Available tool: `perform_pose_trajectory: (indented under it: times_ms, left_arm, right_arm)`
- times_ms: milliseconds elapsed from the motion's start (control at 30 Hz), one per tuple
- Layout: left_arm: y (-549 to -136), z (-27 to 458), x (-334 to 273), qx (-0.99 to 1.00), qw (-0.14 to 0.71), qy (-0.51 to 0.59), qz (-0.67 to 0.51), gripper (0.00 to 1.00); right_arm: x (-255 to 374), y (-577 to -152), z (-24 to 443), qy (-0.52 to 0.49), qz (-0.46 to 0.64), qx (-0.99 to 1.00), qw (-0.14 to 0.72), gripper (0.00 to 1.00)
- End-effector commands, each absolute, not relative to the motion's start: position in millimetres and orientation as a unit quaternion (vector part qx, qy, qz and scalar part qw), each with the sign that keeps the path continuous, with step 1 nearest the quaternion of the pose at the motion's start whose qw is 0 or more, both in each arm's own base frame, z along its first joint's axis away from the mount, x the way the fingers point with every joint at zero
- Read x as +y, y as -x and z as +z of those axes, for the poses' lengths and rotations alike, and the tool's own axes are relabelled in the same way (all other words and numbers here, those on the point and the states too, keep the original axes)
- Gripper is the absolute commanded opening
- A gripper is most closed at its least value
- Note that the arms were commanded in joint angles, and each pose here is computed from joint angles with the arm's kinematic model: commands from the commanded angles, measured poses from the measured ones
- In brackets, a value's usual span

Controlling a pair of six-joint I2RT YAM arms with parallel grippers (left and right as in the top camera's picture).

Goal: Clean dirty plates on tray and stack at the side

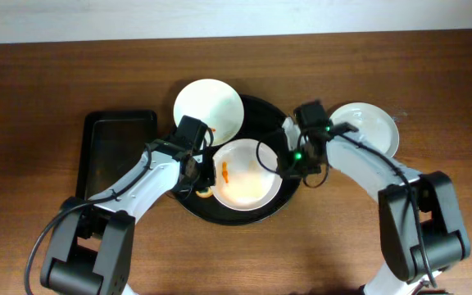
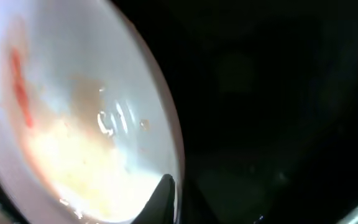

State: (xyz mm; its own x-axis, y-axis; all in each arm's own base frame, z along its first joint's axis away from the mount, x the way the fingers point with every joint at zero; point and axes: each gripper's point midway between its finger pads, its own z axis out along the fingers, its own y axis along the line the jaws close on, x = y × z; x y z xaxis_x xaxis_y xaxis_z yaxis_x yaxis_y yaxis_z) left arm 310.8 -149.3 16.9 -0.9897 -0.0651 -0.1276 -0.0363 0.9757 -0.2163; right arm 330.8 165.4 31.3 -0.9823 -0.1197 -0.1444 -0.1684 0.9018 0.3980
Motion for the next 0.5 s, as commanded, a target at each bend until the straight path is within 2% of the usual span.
perform_pose_trajectory:
  times_ms: [0, 133, 200, 300, 400, 433, 467]
  left_arm:
    - [-306.2, 11.0, -150.8, 0.992, 0.056, 0.029, -0.110, 0.00]
    - [-307.1, 11.3, -151.3, 0.992, 0.057, 0.028, -0.111, 0.00]
    - [-311.2, 12.2, -153.1, 0.991, 0.066, 0.028, -0.115, 0.00]
    - [-315.2, 13.7, -158.9, 0.989, 0.077, 0.021, -0.121, 0.00]
    - [-316.5, 15.2, -169.8, 0.988, 0.088, 0.006, -0.126, 0.00]
    - [-316.5, 15.3, -172.1, 0.988, 0.091, 0.002, -0.123, 0.00]
    - [-318.2, 14.6, -169.2, 0.989, 0.099, 0.000, -0.108, 0.00]
  right_arm:
    - [177.8, -357.3, 99.5, 0.104, 0.237, 0.956, 0.139, 0.04]
    - [190.2, -349.6, 102.3, 0.119, 0.245, 0.953, 0.133, 0.04]
    - [212.2, -339.6, 104.4, 0.148, 0.257, 0.946, 0.130, 0.08]
    - [232.7, -326.0, 103.9, 0.178, 0.258, 0.942, 0.123, 0.24]
    - [237.3, -322.5, 104.0, 0.182, 0.259, 0.941, 0.120, 0.35]
    - [237.3, -322.5, 104.0, 0.182, 0.260, 0.941, 0.120, 0.42]
    - [237.1, -322.3, 103.8, 0.181, 0.259, 0.941, 0.119, 0.60]
